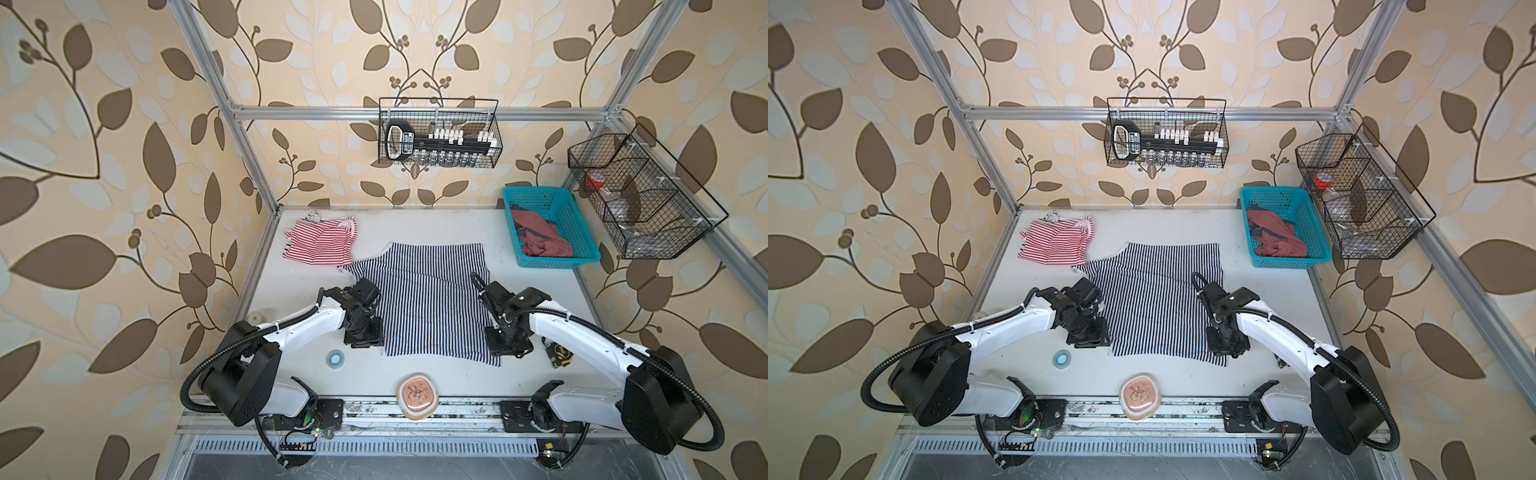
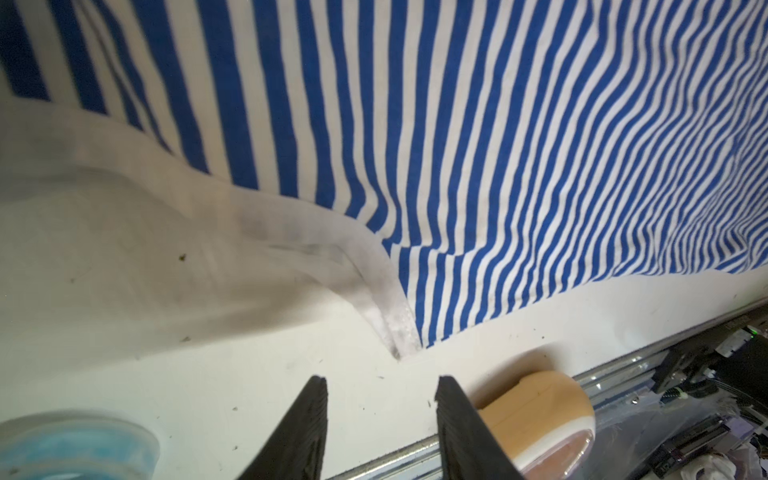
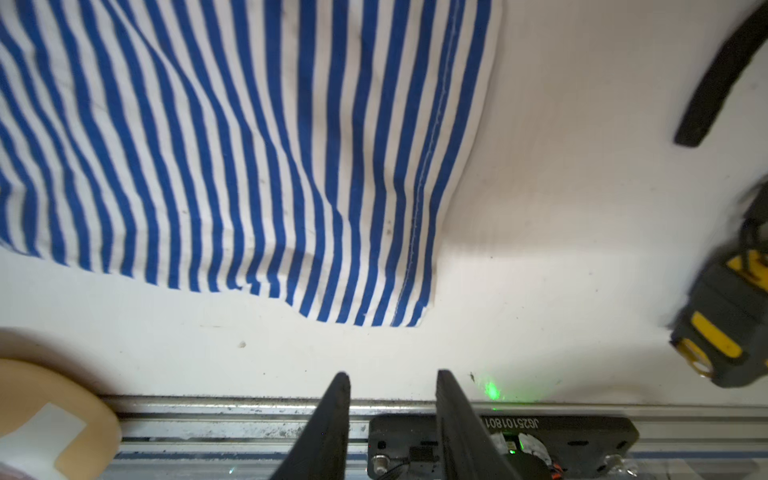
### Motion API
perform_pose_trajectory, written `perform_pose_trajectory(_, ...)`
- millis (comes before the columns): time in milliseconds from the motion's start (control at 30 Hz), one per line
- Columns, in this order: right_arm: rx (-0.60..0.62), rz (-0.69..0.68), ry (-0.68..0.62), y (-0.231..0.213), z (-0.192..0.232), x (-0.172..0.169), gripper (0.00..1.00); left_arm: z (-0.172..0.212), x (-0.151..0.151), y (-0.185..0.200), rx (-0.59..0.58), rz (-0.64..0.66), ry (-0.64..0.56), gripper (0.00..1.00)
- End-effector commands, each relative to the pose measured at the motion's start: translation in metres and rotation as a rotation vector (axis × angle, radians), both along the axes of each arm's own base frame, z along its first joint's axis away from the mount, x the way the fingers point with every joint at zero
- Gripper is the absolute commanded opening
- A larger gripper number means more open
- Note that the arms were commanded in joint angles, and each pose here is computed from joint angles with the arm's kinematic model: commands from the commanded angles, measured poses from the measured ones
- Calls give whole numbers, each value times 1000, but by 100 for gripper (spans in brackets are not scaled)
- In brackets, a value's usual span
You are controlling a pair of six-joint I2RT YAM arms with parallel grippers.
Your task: Fold and stack the tank tops
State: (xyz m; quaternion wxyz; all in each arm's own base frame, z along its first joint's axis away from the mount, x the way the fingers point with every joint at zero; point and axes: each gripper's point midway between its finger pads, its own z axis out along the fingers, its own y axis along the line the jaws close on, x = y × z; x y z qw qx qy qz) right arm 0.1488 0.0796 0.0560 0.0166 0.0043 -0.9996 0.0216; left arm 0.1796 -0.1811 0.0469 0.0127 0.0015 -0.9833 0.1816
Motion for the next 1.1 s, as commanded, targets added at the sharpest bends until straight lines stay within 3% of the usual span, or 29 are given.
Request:
perform_pose_trajectory(0,37,-76,-17,0,-5,-3,35,3,-13,-6,-26,-42,34,46)
perform_pose_trajectory(300,161,-188,-84,-5,-9,2,35,-7,-16,-13,-27,-42,66,46)
perform_pose_trajectory(500,148,-184,-34,-7,-22,-9,33,-21,-21,-14,1,-25,100,46)
perform_pose_trajectory(1067,109,-266,-63,-17,-31,-12,42,-40,-22,-7,58,36,121,43)
